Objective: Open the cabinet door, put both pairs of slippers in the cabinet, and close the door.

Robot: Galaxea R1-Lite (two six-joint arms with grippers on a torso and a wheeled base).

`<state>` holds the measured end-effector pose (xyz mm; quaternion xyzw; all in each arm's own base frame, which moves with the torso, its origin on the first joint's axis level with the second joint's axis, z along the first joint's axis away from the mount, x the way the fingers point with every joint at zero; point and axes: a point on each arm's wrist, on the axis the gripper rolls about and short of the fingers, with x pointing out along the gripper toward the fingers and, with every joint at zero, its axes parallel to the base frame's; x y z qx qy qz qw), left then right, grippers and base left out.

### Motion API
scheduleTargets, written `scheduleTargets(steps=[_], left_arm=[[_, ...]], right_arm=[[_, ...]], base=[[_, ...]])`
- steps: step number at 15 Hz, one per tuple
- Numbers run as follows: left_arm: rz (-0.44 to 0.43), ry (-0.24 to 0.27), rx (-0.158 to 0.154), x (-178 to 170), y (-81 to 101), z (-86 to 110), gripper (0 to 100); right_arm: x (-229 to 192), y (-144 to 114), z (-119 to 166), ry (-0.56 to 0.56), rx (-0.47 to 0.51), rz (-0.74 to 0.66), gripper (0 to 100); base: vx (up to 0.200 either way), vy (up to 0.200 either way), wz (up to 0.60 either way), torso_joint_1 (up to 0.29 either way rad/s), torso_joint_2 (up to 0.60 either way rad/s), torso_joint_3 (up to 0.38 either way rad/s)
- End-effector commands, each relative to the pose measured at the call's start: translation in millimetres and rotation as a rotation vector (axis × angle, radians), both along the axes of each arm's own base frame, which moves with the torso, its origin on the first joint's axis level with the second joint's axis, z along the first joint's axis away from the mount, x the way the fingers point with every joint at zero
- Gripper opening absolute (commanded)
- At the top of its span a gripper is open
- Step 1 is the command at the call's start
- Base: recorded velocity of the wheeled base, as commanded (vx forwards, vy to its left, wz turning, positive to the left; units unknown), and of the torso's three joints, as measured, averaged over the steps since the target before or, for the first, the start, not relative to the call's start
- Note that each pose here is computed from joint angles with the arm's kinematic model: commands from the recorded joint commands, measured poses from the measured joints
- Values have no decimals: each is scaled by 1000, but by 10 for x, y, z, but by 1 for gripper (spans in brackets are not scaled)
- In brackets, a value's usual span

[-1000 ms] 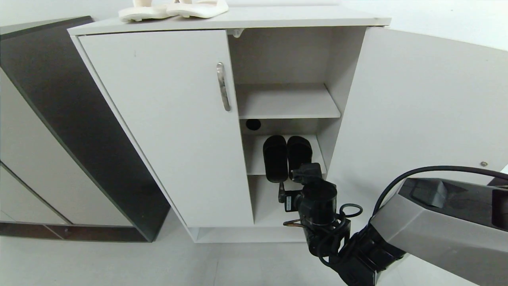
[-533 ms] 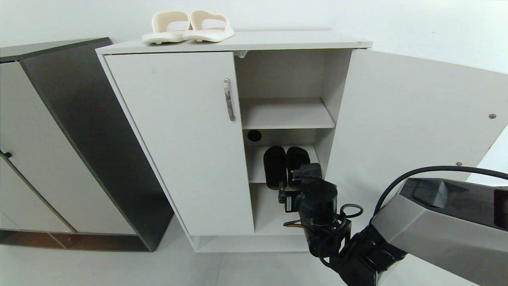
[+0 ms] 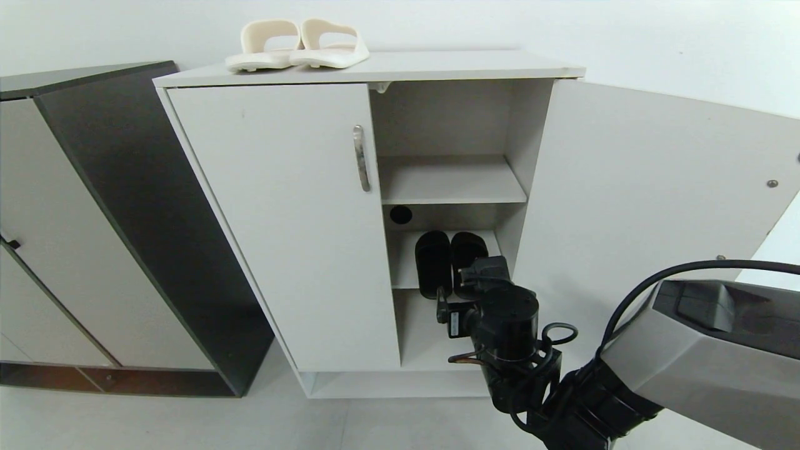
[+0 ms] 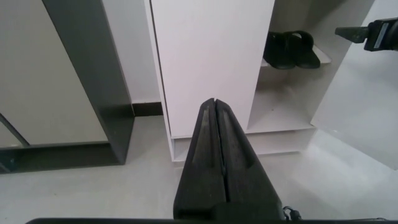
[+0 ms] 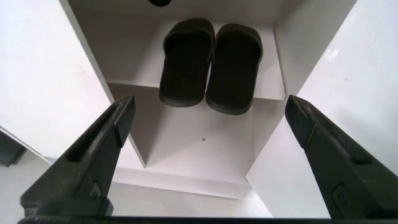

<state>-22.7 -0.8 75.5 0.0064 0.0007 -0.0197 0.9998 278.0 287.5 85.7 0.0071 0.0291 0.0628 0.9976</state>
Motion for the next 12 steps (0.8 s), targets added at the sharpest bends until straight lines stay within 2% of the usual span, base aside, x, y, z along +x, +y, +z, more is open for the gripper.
scheduleTargets(steps=[1, 12], left_arm=[[1, 1, 0, 1, 0, 0, 0], [-1, 1, 1, 1, 0, 0, 0]], right_arm=[[-1, 0, -14, 3, -3, 0, 100], [-61, -12, -111, 27, -47, 13, 100]], base=[[0, 200, 0, 7, -7, 2], [0, 200, 0, 2, 2, 4]])
